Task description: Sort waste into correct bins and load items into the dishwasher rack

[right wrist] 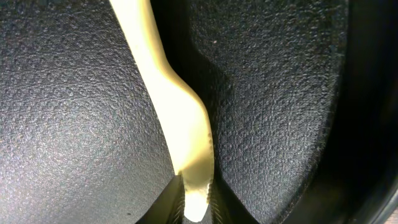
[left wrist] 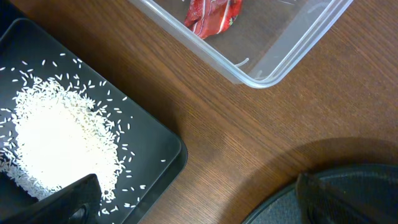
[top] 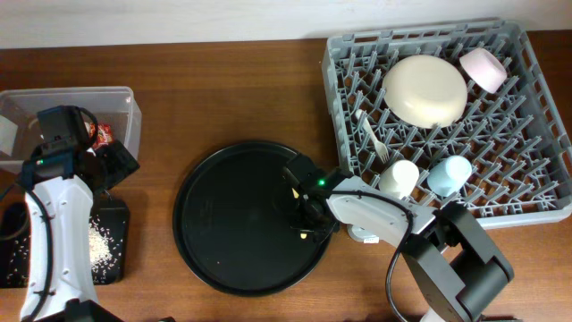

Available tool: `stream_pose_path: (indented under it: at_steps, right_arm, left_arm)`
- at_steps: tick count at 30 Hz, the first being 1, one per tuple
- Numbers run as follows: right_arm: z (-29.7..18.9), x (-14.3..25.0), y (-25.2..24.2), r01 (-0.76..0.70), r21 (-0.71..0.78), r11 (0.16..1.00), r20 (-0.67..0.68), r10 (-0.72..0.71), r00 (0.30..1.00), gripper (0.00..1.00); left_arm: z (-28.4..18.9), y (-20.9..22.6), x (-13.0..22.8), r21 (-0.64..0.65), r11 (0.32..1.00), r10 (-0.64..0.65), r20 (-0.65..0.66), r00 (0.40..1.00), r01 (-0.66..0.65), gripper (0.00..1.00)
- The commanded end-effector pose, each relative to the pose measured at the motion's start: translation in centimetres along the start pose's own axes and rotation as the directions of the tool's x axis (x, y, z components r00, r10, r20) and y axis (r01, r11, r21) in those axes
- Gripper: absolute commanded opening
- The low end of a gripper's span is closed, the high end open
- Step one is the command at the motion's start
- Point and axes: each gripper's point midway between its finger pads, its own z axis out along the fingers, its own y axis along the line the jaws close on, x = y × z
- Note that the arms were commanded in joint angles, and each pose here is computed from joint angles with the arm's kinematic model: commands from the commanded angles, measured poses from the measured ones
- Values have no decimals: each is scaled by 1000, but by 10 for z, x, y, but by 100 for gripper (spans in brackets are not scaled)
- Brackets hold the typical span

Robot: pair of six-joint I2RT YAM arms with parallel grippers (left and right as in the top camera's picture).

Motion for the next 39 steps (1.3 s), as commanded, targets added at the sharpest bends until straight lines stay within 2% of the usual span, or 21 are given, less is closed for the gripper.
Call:
stream_pose_path:
  at_steps: [1,3,5,9,11,12,13,14,15,16,17,21,23,25,28,31,34,39]
  right_arm:
    - [11,13,-13,20,57,998,-64,-16,998,16]
    - [-4,4,-17,25,118,993,-32,-21,999,15]
    - [-14,-1,-13,38,121,992,-17,-36,999,4]
    - [-20,-6,-5,64,98,993,-3,-64,998,4]
    - [-32,-8,3,102,87,991,-13,-101,995,12]
    - [-34,-5,5,126,78,989,-28,-125,992,18]
    - [-33,2,11,147,43,988,-60,-144,988,37]
    - [-32,5,13,151,30,988,-73,-148,986,65]
    - [-31,6,15,156,26,987,-74,-154,985,82]
    - [-31,4,18,198,15,980,-63,-197,978,95]
    - [-32,0,18,268,2,964,-52,-267,962,98]
    - [-31,0,24,321,-13,947,-43,-321,946,98]
    - [-26,-1,20,293,34,956,-38,-292,956,99]
    - [-23,-5,15,275,67,959,-26,-274,961,74]
    - [-17,-12,13,301,142,943,20,-307,952,62]
    - [-12,-17,9,307,258,916,72,-335,939,60]
    - [-9,-25,17,318,269,909,123,-360,925,60]
    - [7,-18,1,315,293,903,109,-359,927,53]
  left_arm:
    - [-2,-1,-3,5,1000,-16,8,1000,16,99]
    - [-2,-1,-3,6,1000,-16,8,1000,16,99]
    - [-2,-1,-3,6,1000,-16,8,1000,16,99]
    - [-2,-1,-3,6,1000,-16,8,1000,16,99]
    - [-2,-1,-3,5,1000,-16,8,1000,16,99]
    - [-2,-1,-3,5,1000,-16,8,1000,16,99]
    - [-2,-1,-3,6,1000,-16,8,1000,16,99]
    - [-2,-1,-3,6,1000,-16,8,1000,16,99]
    - [-2,-1,-3,5,1000,-16,8,1000,16,99]
    - [-2,-1,-3,5,1000,-16,8,1000,16,99]
    - [-2,-1,-3,5,1000,-16,8,1000,16,99]
    - [-2,-1,-3,5,1000,-16,8,1000,16,99]
    - [-2,-1,-3,5,1000,-16,8,1000,16,99]
    - [-2,-1,-3,5,1000,-16,8,1000,16,99]
    - [-2,-1,-3,5,1000,-16,8,1000,16,99]
    - [-2,-1,-3,5,1000,-16,8,1000,16,99]
    - [-2,-1,-3,5,1000,-16,8,1000,16,99]
    - [-2,-1,-3,5,1000,-16,8,1000,16,99]
